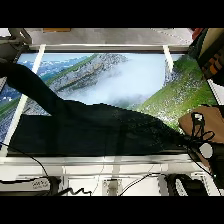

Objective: Fold the clothes and pants, and hang the long-sleeved shirts on hangers.

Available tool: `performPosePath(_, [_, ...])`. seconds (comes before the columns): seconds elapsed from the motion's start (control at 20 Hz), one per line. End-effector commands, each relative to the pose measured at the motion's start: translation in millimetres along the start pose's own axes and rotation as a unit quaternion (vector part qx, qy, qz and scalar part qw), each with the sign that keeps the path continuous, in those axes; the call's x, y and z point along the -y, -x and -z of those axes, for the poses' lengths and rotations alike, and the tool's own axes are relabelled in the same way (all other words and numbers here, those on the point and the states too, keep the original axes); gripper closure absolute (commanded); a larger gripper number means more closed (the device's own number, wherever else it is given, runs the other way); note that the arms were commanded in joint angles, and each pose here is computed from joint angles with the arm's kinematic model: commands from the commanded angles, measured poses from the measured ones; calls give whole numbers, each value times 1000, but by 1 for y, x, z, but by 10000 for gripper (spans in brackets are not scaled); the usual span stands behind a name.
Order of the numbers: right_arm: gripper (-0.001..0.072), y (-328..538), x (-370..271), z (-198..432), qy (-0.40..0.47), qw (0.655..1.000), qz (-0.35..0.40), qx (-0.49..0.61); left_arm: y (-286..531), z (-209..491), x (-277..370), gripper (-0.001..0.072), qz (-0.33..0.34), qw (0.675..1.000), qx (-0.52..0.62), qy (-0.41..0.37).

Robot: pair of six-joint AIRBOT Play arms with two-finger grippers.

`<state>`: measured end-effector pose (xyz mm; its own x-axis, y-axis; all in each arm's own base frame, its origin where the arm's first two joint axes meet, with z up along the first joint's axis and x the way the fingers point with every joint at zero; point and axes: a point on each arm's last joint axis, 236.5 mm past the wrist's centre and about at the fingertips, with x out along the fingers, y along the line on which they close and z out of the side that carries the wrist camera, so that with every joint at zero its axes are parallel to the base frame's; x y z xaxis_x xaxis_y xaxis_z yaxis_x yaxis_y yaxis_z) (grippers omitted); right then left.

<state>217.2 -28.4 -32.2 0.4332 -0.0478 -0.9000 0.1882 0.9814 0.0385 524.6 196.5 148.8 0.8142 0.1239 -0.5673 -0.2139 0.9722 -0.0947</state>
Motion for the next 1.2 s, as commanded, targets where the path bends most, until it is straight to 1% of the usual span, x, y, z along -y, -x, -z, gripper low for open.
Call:
performPosePath(0.0, [675, 0, 0, 0, 0, 1000, 0, 1, -16, 56, -22, 689, -34, 994, -103, -2])
performPosePath(0.1, [674, 0, 0, 0, 0, 1000, 0, 1, -43, 72, -28, 687, -37, 993, -109, 36])
performPosePath(0.2, [675, 0, 0, 0, 0, 1000, 0, 1, -65, 80, -16, 675, -10, 992, -106, 72])
performPosePath(0.25, [674, 0, 0, 0, 0, 1000, 0, 1, -72, 83, -14, 455, -8, 992, -107, 72])
performPosePath(0.3, [675, 0, 0, 0, -1, 1000, -1, 1, -75, 84, -15, -13, -11, 992, -106, 68])
performPosePath(0.4, [675, 0, -1, 0, -1, 1000, -1, 0, -70, 79, -22, -8, -18, 993, -99, 67])
performPosePath(0.5, [674, 0, -1, 0, -2, 1000, -2, 0, -55, 73, -45, 16, -43, 993, -95, 59])
performPosePath(0.55, [675, 0, -1, 0, -2, 1000, -3, 0, -46, 75, -60, 50, -58, 991, -101, 63])
performPosePath(0.6, [675, 0, -2, 0, -3, 1000, -4, 0, -36, 82, -76, 86, -72, 988, -116, 74])
performPosePath(0.7, [674, 0, -2, 0, -3, 1000, -5, 0, -24, 109, -101, 86, -86, 974, -159, 135])
performPosePath(0.8, [674, 0, -3, 0, -4, 1000, -6, 0, -24, 141, -106, 85, -66, 959, -208, 183])
performPosePath(0.9, [675, 0, -6, 0, -8, 1000, -13, 0, -36, 162, -86, 84, -6, 938, -235, 253])
performPosePath(0.95, [674, 0, -7, 0, -10, 1000, -15, 0, -46, 169, -74, 81, 22, 931, -243, 272])
performPosePath(1.0, [674, 0, -7, 0, -10, 1000, -16, 0, -56, 176, -69, 78, 32, 927, -248, 281])
performPosePath(1.15, [674, 0, -7, 0, -10, 1000, -16, 0, -84, 202, -67, 71, 28, 917, -264, 296])
